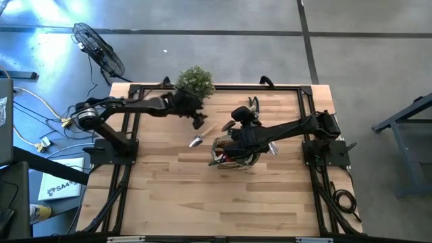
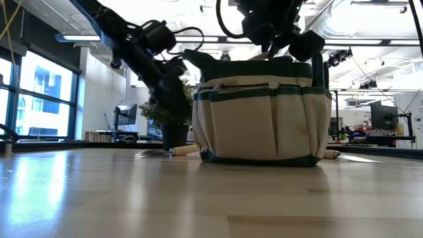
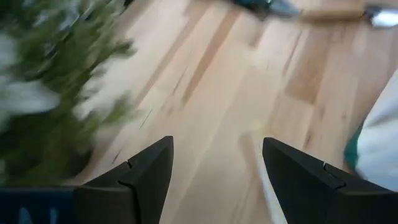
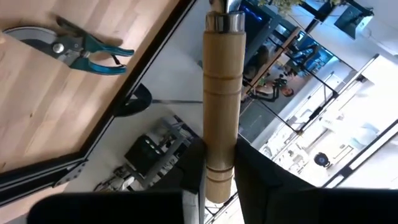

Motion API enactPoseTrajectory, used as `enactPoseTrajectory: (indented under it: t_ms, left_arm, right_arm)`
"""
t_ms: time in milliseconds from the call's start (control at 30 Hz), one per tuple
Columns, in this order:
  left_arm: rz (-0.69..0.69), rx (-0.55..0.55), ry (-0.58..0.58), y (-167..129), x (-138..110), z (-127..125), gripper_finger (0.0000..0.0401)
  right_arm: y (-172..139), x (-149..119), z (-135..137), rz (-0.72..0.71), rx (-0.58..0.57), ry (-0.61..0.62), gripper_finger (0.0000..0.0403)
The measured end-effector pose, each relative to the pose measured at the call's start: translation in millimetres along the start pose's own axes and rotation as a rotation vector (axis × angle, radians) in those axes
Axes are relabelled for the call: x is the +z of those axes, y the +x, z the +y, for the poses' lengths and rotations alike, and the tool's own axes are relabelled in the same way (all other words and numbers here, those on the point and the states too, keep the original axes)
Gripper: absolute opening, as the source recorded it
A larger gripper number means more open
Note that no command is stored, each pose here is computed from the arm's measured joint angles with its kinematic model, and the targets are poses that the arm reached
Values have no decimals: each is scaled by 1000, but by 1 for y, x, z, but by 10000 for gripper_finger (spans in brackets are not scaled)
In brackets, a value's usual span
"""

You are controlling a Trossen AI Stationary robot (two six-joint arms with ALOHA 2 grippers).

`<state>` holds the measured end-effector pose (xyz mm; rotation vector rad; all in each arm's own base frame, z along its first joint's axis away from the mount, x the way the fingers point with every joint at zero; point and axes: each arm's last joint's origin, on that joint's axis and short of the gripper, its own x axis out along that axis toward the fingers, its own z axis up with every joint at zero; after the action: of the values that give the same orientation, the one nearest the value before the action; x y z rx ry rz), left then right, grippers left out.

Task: Pick & Place Garden tools in Gardening bag
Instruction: Put the bottom right brown trowel into the green bag

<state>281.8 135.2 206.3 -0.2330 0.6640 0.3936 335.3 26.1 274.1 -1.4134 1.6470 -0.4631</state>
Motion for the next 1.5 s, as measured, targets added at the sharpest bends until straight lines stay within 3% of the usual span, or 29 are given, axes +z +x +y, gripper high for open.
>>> enactPoseTrajectory:
  t_ms: [233,400,700,967,1233,1500]
  left_arm:
    - [50,-98,70,31,-7,-36,239]
    - [72,-245,83,35,-13,-63,239]
    - [116,-524,96,27,-22,-111,239]
    - [104,-600,68,21,-24,-135,239]
    - [57,-738,63,8,-27,-173,239]
    - [65,-889,70,-7,-35,-204,239]
  right_arm:
    - [-11,2,4,-28,-19,17,45]
    - [-22,4,9,-59,-24,33,45]
    - [-27,5,11,-73,-30,119,45]
    - [-38,6,15,-101,-45,119,45]
    - [-59,7,25,-162,-60,213,45]
    - [-79,9,31,-209,-196,231,45]
